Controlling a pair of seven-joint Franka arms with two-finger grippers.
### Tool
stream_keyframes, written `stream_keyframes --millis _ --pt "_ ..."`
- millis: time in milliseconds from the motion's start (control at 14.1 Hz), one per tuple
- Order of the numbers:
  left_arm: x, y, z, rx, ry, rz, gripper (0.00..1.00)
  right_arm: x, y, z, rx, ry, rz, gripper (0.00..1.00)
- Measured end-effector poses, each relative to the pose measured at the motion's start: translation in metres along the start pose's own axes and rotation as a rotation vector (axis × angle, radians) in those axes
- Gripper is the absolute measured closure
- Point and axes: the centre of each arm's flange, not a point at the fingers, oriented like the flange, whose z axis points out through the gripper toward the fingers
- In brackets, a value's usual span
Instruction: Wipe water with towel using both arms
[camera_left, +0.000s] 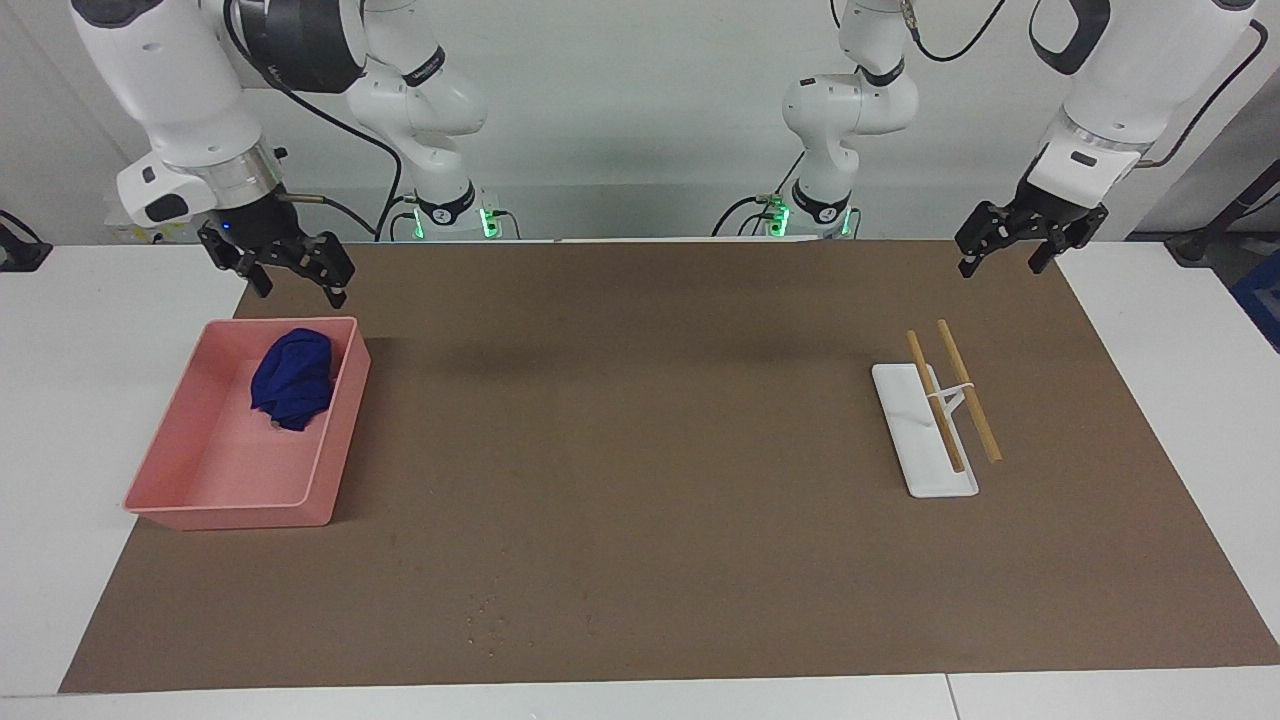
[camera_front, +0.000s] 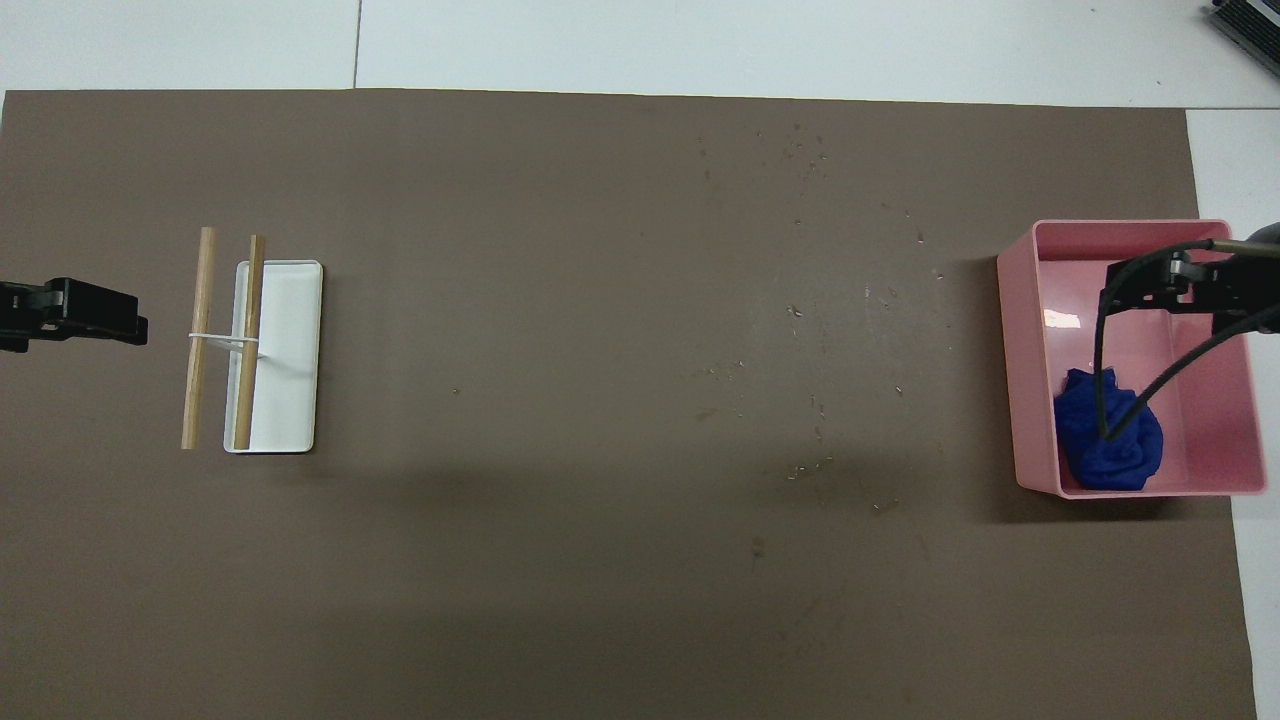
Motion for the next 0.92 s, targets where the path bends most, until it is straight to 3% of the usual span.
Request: stream_keyframes --millis 142,498,925 --pt "0.000 0.000 0.000 0.000 0.000 0.000 0.00 -0.004 0.003 -0.012 0.001 0.012 0.005 0.00" --pt "0.000 0.000 0.000 0.000 0.000 0.000 0.00 -0.015 0.001 -0.010 -0.012 -0.057 -0.041 0.00" --pt "0.000 0.000 0.000 0.000 0.000 0.000 0.00 -0.019 0.000 -0.006 -0.012 -0.071 -0.047 0.00"
